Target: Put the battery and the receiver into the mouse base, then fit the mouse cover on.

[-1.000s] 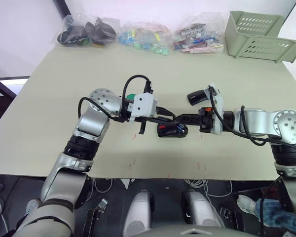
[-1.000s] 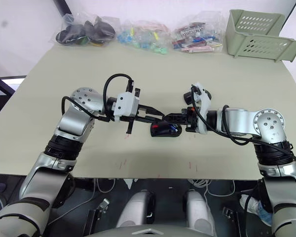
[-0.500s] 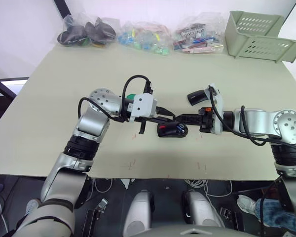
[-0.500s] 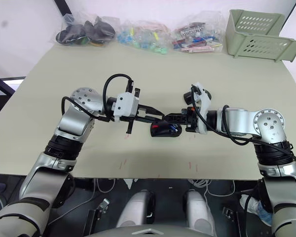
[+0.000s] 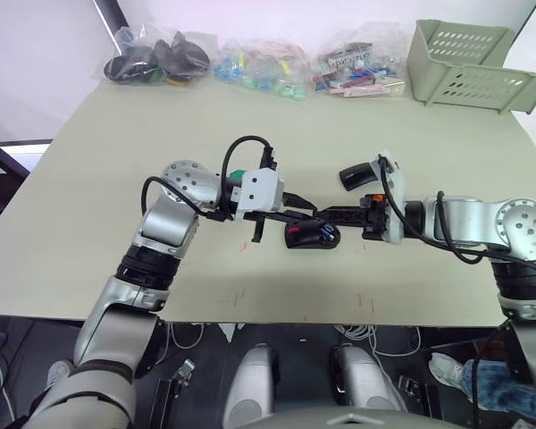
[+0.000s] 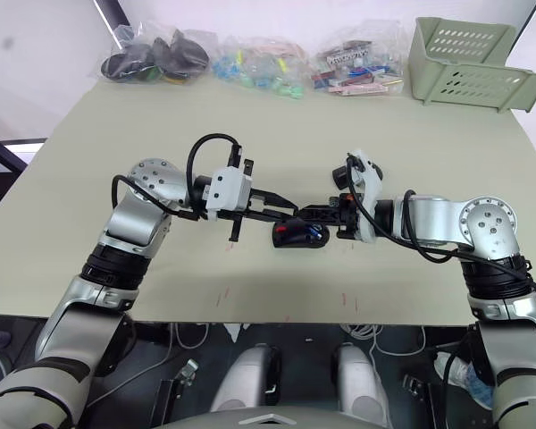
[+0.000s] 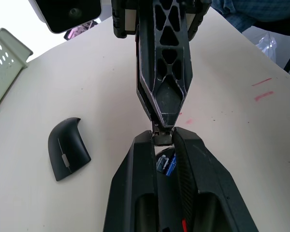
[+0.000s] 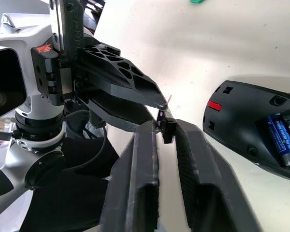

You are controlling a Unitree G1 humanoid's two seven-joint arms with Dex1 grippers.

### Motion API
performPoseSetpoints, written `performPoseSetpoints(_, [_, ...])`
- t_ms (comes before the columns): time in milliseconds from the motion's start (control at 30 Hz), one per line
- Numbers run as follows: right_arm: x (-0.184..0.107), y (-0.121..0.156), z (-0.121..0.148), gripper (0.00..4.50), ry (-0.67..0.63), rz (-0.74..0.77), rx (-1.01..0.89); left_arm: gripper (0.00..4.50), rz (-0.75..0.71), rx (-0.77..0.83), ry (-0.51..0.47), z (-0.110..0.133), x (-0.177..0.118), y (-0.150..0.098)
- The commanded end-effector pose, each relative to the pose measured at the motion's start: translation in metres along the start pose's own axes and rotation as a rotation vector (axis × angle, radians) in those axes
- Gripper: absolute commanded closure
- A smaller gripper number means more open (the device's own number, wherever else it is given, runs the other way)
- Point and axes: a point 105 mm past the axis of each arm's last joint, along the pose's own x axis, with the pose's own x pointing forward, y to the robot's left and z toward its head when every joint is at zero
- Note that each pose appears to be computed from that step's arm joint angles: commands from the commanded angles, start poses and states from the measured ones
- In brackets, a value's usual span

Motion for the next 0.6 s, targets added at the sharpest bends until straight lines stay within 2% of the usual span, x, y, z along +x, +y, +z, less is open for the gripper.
performPoseSetpoints(33, [-0.005, 0.015, 0.003, 4.47, -0.012, 0.064, -0.033, 4.48, 0.018, 0.029, -0.011, 0.006, 0.000, 0.004])
performPoseSetpoints(167, [-0.004, 0.015, 0.003, 4.47, -0.006, 0.062, -0.036, 4.48, -0.015, -0.043, -0.029, 0.005, -0.002, -0.001])
performPoseSetpoints(200, [-0.004, 0.015, 0.003, 4.50, -0.004, 0.060, -0.037, 3.98, 0.000, -0.078, -0.048, 0.007, -0.003, 0.001])
performPoseSetpoints(333, [-0.005, 0.015, 0.002, 4.50, 0.020, 0.045, -0.058, 2.71, 0.037, -0.196, -0.074, 0.006, -0.009, 0.004])
performPoseSetpoints(500, [-0.010, 0.013, 0.003, 4.50, 0.047, 0.000, -0.100, 0.39, 0.075, -0.350, -0.088, 0.000, -0.015, -0.001])
performPoseSetpoints(533, [-0.012, 0.012, 0.004, 4.50, 0.056, -0.018, -0.112, 0.11, 0.076, -0.383, -0.083, -0.004, -0.016, -0.005])
performPoseSetpoints(600, [-0.015, 0.009, 0.007, 4.50, 0.077, -0.055, -0.154, 0.11, 0.088, -0.446, -0.078, -0.011, -0.016, -0.010])
